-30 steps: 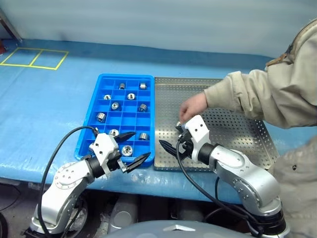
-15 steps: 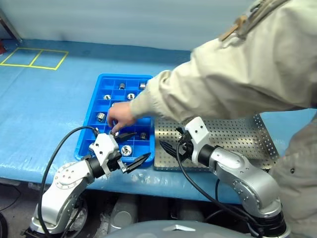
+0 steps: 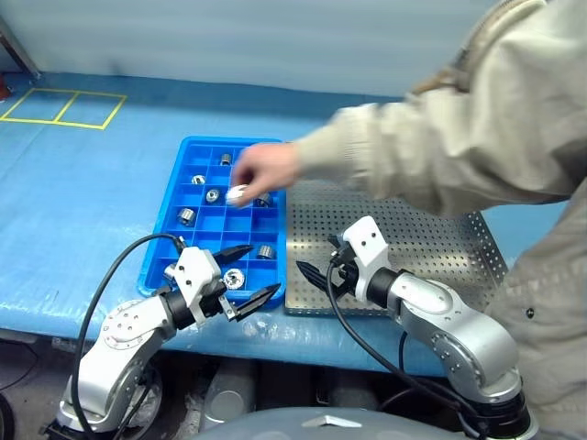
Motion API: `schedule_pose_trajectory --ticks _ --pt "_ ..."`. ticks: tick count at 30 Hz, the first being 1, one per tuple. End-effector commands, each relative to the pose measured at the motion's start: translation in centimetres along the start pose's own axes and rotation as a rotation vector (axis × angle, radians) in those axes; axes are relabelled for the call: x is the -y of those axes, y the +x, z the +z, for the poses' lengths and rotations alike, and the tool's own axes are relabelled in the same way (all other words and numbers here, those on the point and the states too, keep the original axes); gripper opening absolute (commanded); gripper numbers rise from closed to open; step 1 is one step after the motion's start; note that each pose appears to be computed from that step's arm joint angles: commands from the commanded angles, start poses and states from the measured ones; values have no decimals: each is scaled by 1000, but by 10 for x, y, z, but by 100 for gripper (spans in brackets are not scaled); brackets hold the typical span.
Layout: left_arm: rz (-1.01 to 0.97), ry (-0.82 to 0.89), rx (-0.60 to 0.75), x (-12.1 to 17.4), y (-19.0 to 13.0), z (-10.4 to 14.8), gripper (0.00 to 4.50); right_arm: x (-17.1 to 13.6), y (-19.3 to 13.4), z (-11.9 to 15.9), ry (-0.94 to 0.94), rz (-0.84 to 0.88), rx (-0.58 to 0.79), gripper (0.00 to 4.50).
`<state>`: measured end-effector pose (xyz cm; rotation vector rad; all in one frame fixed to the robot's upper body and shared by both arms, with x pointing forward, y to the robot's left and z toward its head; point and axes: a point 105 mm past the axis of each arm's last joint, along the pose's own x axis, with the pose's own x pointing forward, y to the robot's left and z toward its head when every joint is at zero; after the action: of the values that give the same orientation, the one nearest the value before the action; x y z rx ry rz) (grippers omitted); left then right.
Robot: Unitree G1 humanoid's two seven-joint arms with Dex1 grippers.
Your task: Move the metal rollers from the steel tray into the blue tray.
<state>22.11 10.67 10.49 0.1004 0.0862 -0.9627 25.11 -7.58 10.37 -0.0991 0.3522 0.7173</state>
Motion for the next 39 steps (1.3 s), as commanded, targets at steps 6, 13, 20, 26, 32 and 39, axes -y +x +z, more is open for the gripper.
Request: schedule_pose_trajectory --ticks 6,13,20,26,32,39 --pt "-9 13 7 0 2 3 450 -2 -4 12 -32 -1 53 445" --pt "-14 15 12 0 3 4 450 -1 -5 13 -33 -8 56 445" --pt "-22 21 15 -1 5 5 450 0 -6 13 -33 -19 60 445" --pt "-23 25 68 -9 11 18 450 10 -11 17 -41 -95 80 445" --pt "-76 34 73 -6 20 19 450 49 -13 18 -7 -309 80 445" --pt "-106 28 71 -1 24 17 450 75 15 8 119 -466 59 445"
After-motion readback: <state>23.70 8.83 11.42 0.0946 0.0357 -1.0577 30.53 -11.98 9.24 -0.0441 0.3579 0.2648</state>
